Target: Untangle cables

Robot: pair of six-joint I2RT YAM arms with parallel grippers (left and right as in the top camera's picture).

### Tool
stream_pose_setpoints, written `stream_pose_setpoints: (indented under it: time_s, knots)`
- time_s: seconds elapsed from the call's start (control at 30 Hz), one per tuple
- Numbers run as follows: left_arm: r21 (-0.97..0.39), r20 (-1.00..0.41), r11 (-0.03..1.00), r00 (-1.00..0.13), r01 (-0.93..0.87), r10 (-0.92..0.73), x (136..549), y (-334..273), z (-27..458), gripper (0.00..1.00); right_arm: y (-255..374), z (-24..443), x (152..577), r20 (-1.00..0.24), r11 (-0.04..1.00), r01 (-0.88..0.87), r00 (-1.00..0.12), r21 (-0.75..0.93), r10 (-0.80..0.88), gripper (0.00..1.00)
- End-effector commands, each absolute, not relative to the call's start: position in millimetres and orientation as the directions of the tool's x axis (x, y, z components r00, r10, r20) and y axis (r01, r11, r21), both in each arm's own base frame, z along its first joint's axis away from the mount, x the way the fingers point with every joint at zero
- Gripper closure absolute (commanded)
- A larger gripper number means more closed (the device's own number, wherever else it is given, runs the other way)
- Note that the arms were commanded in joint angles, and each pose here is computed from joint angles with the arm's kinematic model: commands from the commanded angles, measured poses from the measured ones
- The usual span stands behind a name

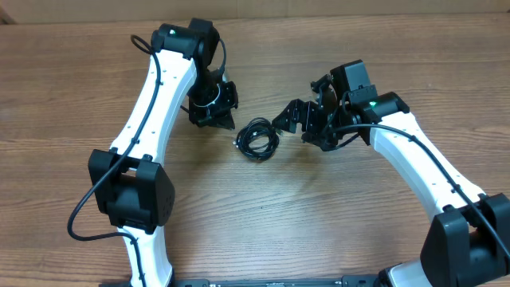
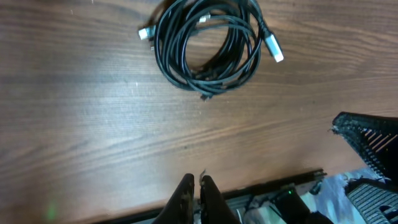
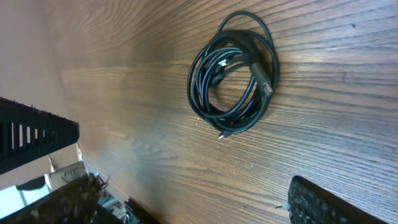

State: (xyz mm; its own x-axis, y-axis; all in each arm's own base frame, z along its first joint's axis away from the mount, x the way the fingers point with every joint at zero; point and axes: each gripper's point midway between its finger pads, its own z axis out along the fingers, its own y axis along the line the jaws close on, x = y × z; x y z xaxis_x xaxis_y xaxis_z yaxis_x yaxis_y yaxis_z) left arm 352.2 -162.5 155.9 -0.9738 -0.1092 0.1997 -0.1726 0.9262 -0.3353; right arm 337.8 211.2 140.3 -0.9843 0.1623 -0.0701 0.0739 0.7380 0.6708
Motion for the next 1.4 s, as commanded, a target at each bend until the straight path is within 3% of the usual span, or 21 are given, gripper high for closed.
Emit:
stream_pose_setpoints:
  time_s: [0.0,0.07,0.23,0.4,0.5,0.67,0.7,0.93,1.23,1.27,1.33,1.37]
  knots:
    - [-0.225,0.098,0.960,-0.984,-0.166,-0.148,372,-140,150,0.55,211,120,349,-0.051,0.780,0.161,-0.970,0.605,0.239,0.16]
    - [-0.163,0.049,0.963,-0.976,-0.215,-0.210,383,-126,148,0.14,220,100,351,-0.041,0.803,0.182,-0.968,0.568,0.248,0.23]
    - [-0.175,0.036,0.953,-0.969,-0.247,-0.245,390,-118,148,0.10,243,62,352,0.002,0.815,0.217,-0.967,0.538,0.256,0.36]
    - [-0.170,0.041,0.954,-0.969,-0.246,-0.243,389,-117,148,0.09,249,29,352,-0.003,0.852,0.230,-0.965,0.470,0.262,0.37]
    - [-0.171,0.041,0.954,-0.969,-0.247,-0.243,389,-117,148,0.09,247,14,351,-0.012,0.875,0.230,-0.966,0.427,0.260,0.49]
    - [-0.176,0.044,0.953,-0.969,-0.246,-0.242,389,-118,148,0.16,249,24,350,-0.020,0.881,0.188,-0.976,0.434,0.218,0.92]
    - [-0.188,0.051,0.952,-0.970,-0.244,-0.238,388,-121,148,0.17,252,34,350,-0.028,0.884,0.149,-0.983,0.443,0.180,0.96]
    - [-0.284,0.081,0.943,-0.984,-0.175,-0.158,382,-139,153,0.17,283,151,360,-0.131,0.801,-0.043,-0.990,0.597,0.045,0.96]
    - [-0.380,0.089,0.923,-0.995,-0.070,-0.038,375,-157,159,0.18,308,189,346,-0.127,0.661,-0.135,-0.990,0.739,-0.059,0.96]
    - [-0.379,0.089,0.923,-0.995,-0.069,-0.039,375,-156,159,0.19,309,191,347,-0.130,0.654,-0.138,-0.990,0.744,-0.061,0.96]
    - [-0.354,0.083,0.933,-0.996,-0.069,-0.042,376,-152,157,0.47,308,191,348,-0.131,0.653,-0.137,-0.990,0.744,-0.058,0.96]
    - [-0.348,0.081,0.935,-0.996,-0.068,-0.042,376,-151,156,0.51,308,191,348,-0.130,0.654,-0.136,-0.990,0.744,-0.058,0.96]
